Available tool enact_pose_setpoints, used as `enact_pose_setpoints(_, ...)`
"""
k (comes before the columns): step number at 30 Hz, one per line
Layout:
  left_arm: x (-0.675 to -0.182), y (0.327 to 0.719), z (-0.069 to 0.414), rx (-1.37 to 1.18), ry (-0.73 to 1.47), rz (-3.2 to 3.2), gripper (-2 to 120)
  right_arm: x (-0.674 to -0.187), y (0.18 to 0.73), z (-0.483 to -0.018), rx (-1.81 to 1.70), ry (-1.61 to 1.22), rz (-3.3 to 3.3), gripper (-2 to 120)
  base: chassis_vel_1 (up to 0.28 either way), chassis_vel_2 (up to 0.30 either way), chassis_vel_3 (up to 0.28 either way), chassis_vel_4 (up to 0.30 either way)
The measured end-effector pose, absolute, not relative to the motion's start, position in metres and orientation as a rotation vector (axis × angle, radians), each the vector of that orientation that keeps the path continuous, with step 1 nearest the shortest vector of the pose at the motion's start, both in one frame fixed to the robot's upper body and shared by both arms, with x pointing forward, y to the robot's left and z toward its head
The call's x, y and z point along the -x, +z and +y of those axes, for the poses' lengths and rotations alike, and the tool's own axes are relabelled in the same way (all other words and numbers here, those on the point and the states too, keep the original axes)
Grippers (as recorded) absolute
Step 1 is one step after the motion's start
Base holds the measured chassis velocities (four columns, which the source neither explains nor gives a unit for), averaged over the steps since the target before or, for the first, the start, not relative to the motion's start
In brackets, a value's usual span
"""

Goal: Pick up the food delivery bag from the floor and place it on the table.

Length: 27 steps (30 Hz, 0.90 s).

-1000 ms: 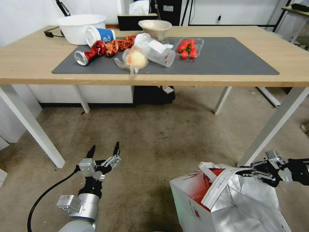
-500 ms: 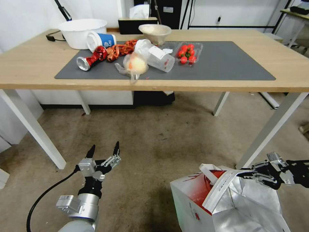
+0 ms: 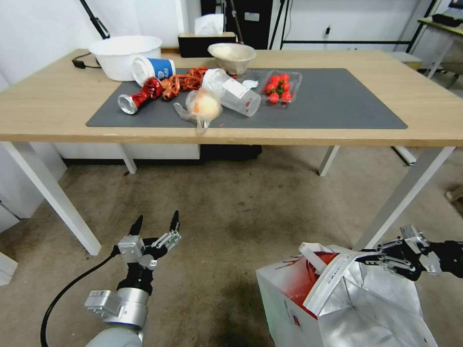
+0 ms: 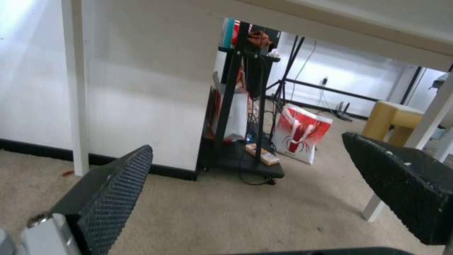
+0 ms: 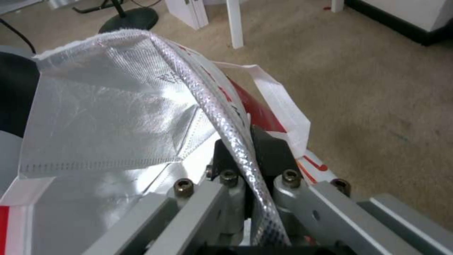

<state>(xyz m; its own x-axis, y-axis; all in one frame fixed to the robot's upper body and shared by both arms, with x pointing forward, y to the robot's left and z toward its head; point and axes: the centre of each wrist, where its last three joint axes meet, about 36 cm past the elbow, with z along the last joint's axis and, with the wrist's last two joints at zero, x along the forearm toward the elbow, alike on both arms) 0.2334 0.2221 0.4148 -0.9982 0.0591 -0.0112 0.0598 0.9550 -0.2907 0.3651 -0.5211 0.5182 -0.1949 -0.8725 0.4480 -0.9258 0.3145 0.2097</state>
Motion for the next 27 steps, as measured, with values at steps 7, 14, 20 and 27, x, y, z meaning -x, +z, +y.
enact_pose_setpoints(7,-0.2343,0.4128,0.2231,-0.098,-0.459,3.111,100,-0.3693,0.5172,-0.5189,-1.591,0.149,-2.107,0,0.000,0.000,0.000,0.000)
enact_pose_setpoints(14,-0.2363,0.4113,0.2242,-0.096,-0.460,3.114,100,-0.3706,0.5163,-0.5182,-1.591,0.147,-2.108,0,0.000,0.000,0.000,0.000)
enact_pose_setpoints(20,-0.2374,0.4109,0.2248,-0.093,-0.463,3.120,100,-0.3715,0.5157,-0.5184,-1.590,0.146,-2.107,0,0.000,0.000,0.000,0.000)
enact_pose_setpoints(27,-0.2394,0.4106,0.2250,-0.087,-0.466,3.123,100,-0.3742,0.5161,-0.5193,-1.588,0.149,-2.109,0,0.000,0.000,0.000,0.000)
